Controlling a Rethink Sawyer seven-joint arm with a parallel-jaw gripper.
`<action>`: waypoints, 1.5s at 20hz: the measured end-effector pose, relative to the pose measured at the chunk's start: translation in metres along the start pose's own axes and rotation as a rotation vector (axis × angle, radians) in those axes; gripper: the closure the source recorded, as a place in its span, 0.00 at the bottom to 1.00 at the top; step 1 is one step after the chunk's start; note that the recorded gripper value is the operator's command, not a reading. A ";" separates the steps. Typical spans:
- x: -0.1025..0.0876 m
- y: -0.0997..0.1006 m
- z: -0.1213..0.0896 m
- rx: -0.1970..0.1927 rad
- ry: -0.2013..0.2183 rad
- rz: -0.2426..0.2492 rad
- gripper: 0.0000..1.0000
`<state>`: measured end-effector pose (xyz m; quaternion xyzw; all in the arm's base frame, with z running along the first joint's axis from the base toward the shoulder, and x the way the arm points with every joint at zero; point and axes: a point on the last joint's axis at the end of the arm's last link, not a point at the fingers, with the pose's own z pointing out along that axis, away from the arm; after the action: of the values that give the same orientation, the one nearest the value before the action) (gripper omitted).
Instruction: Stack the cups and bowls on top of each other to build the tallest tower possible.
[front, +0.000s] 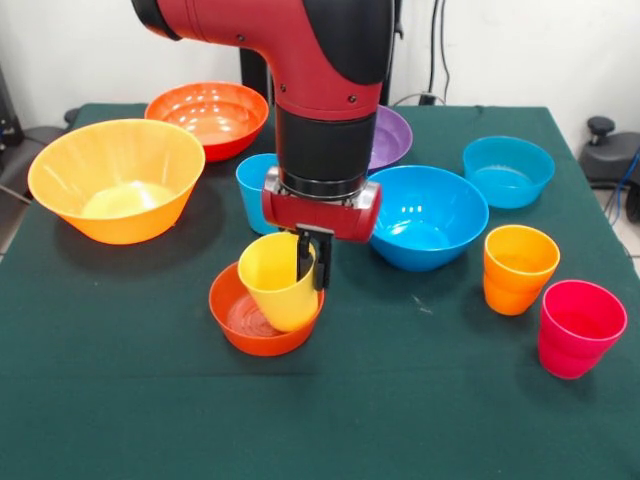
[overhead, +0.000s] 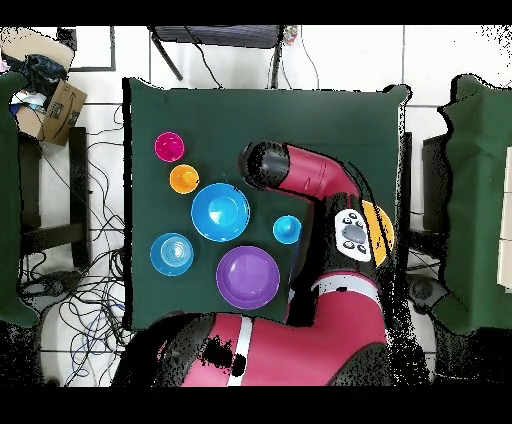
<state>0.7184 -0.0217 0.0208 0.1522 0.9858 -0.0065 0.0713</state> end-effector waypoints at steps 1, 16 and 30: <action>-0.002 0.000 0.002 0.000 -0.008 0.000 1.00; -0.017 0.002 0.027 0.000 -0.075 -0.006 1.00; -0.024 0.003 0.026 -0.002 -0.088 -0.006 1.00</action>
<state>0.7460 -0.0266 -0.0013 0.1487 0.9821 -0.0124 0.1149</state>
